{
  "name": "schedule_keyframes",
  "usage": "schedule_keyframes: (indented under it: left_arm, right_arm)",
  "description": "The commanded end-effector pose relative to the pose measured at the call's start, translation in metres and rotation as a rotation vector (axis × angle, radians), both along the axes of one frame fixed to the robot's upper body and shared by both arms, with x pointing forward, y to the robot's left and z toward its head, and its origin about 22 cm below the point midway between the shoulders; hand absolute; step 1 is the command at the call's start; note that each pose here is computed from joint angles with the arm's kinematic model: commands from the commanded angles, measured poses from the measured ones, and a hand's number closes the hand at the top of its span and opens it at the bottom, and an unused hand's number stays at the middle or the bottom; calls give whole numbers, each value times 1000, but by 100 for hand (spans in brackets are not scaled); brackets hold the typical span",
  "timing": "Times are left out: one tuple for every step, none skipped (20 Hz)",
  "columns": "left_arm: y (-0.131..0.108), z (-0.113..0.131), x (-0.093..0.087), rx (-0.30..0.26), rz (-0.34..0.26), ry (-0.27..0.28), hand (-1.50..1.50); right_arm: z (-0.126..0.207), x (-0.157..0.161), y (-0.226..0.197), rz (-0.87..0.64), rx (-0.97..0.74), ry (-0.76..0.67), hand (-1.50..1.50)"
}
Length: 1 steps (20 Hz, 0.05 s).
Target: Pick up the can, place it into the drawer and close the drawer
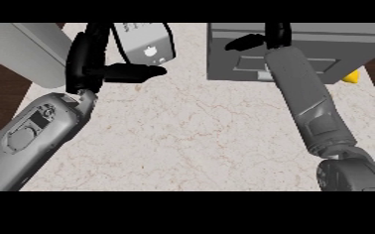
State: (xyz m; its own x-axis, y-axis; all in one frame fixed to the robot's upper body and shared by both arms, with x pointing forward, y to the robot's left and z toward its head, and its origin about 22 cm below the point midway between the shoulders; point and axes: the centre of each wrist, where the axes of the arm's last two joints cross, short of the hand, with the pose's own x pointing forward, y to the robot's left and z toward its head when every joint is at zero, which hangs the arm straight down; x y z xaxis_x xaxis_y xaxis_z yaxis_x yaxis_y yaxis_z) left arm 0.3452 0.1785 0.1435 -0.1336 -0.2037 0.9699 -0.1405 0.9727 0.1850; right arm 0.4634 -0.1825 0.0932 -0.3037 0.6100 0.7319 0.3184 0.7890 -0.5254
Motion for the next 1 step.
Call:
schedule_keyframes:
  left_arm:
    - [0, 0, -10, -11, -14, -1, -150]
  right_arm:
    - [10, 3, 17, -19, 157, -38, -150]
